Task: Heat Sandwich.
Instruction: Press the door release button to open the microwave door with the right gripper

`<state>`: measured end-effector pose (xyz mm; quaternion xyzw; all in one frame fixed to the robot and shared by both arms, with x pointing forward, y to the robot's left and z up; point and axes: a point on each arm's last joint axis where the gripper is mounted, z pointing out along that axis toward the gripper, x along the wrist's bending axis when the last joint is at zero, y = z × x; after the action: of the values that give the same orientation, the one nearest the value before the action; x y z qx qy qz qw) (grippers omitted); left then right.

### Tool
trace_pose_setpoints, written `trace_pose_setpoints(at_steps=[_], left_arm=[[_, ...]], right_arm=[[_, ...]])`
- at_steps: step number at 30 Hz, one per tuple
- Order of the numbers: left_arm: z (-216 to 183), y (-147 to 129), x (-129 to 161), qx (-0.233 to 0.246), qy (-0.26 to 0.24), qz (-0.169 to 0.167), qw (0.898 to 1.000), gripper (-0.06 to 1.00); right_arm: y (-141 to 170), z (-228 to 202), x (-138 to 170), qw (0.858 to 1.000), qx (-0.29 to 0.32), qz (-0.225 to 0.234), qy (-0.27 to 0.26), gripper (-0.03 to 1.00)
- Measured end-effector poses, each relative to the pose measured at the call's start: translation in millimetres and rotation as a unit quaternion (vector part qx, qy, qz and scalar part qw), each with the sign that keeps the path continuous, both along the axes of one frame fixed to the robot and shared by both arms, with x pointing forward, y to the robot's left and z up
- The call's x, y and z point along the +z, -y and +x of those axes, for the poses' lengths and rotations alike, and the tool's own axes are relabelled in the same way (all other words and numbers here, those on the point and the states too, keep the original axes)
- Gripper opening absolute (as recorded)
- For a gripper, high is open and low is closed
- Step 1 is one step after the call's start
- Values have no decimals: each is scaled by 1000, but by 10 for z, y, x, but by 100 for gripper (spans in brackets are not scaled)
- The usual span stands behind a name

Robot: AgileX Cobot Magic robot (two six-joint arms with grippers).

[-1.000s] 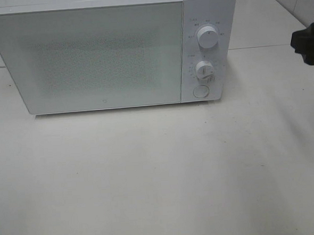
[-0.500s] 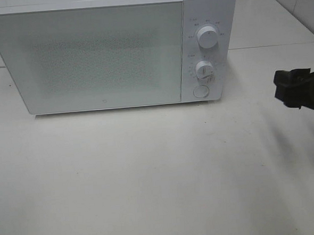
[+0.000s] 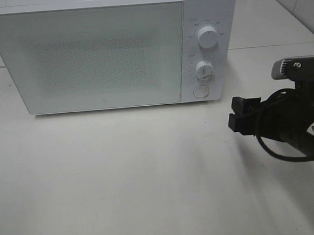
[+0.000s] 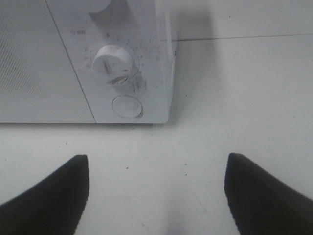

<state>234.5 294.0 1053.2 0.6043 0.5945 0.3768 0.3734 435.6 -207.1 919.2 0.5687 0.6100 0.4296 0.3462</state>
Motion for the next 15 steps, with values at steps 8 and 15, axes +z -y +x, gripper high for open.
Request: trace_pose_setpoints(at_steps=[8,15], left_arm=[[0,0,-1,0,0,0,1000,96],[0,0,0,0,0,0,1000,96]], right_arm=[[-106,-55,-92,1000,7,-5,-16,74],[-103,-51,-85,1000,1,3,-13,74]])
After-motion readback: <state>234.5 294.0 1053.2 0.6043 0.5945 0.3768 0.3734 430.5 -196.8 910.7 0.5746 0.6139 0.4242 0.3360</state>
